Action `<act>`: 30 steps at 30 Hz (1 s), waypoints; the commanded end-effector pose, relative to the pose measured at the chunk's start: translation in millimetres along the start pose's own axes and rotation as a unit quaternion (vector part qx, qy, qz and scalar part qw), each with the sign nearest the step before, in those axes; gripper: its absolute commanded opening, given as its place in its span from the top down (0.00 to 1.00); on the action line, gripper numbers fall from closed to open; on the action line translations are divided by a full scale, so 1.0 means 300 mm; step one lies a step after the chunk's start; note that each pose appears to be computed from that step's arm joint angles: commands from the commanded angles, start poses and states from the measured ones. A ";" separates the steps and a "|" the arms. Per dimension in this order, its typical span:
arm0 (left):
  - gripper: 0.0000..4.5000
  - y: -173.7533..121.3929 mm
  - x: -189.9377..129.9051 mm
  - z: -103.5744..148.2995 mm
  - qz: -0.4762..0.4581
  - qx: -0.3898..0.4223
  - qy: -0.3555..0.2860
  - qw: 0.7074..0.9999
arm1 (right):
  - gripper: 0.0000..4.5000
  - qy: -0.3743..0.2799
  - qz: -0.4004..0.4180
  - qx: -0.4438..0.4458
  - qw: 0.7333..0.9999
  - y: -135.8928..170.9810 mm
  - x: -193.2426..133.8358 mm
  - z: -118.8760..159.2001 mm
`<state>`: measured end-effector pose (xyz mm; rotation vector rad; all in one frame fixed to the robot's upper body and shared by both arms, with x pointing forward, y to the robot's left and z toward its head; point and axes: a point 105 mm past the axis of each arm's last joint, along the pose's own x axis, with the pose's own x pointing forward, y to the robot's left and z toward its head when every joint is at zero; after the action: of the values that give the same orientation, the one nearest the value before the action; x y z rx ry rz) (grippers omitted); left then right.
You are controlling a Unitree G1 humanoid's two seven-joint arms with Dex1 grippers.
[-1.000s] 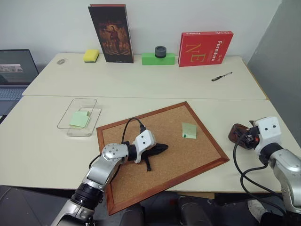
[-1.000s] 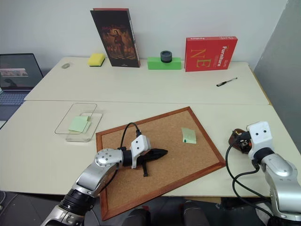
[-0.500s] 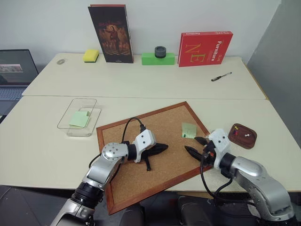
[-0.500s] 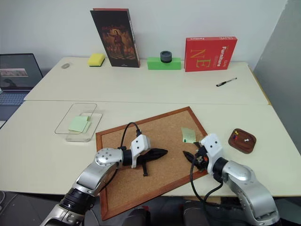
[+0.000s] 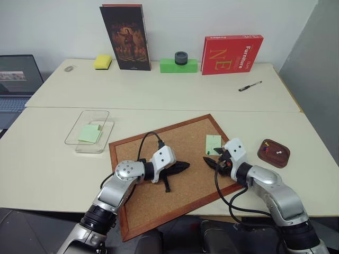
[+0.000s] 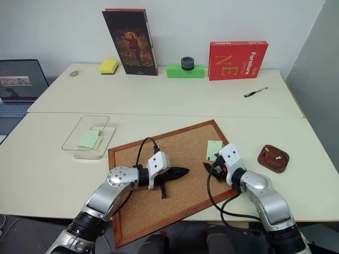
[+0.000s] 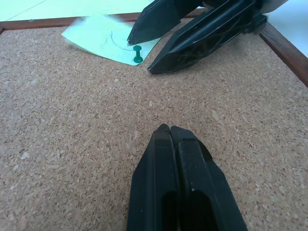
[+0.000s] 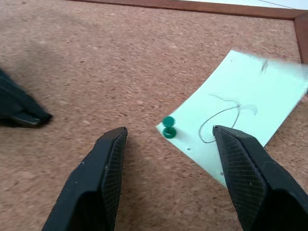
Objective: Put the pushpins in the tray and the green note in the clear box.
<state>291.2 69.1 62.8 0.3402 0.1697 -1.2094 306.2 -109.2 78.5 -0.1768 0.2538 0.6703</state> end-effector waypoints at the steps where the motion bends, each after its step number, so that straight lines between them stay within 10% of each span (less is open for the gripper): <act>1: 1.00 -0.024 -0.014 -0.098 -0.002 -0.030 0.054 0.998 | 0.41 -0.024 -0.003 -0.003 1.000 -0.009 0.003 0.030; 15: 1.00 -0.023 -0.024 -0.102 0.002 -0.032 0.056 0.998 | 0.99 -0.043 0.001 0.012 0.999 -0.016 -0.008 0.043; 30: 1.00 -0.020 -0.025 -0.095 0.002 -0.040 0.050 0.998 | 0.99 -0.106 0.055 -0.140 0.983 0.065 -0.029 0.209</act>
<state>289.2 71.7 63.7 0.3336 0.1716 -1.2010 302.6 -88.8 125.1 -0.3218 0.0284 0.8029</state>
